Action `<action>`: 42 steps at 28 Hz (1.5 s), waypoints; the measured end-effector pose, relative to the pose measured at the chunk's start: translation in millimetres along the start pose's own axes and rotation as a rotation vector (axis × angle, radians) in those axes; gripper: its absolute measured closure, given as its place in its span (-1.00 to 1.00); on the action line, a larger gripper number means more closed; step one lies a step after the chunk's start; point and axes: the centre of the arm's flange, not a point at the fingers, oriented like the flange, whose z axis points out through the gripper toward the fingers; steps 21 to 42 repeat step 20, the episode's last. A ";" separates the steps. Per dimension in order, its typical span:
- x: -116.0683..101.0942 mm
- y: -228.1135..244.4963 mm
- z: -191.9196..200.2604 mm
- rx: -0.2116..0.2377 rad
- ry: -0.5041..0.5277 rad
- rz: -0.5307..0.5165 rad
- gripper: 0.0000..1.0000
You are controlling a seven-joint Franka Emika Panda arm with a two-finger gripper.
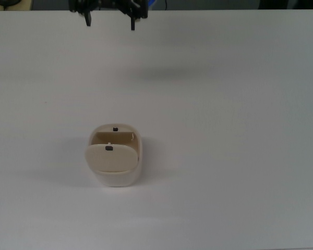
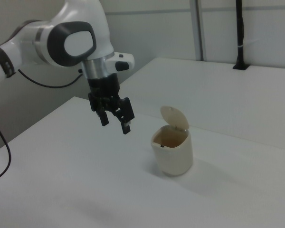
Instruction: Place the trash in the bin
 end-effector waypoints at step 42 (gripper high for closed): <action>-17.7 6.9 -37.1 0.011 0.100 0.011 -1.00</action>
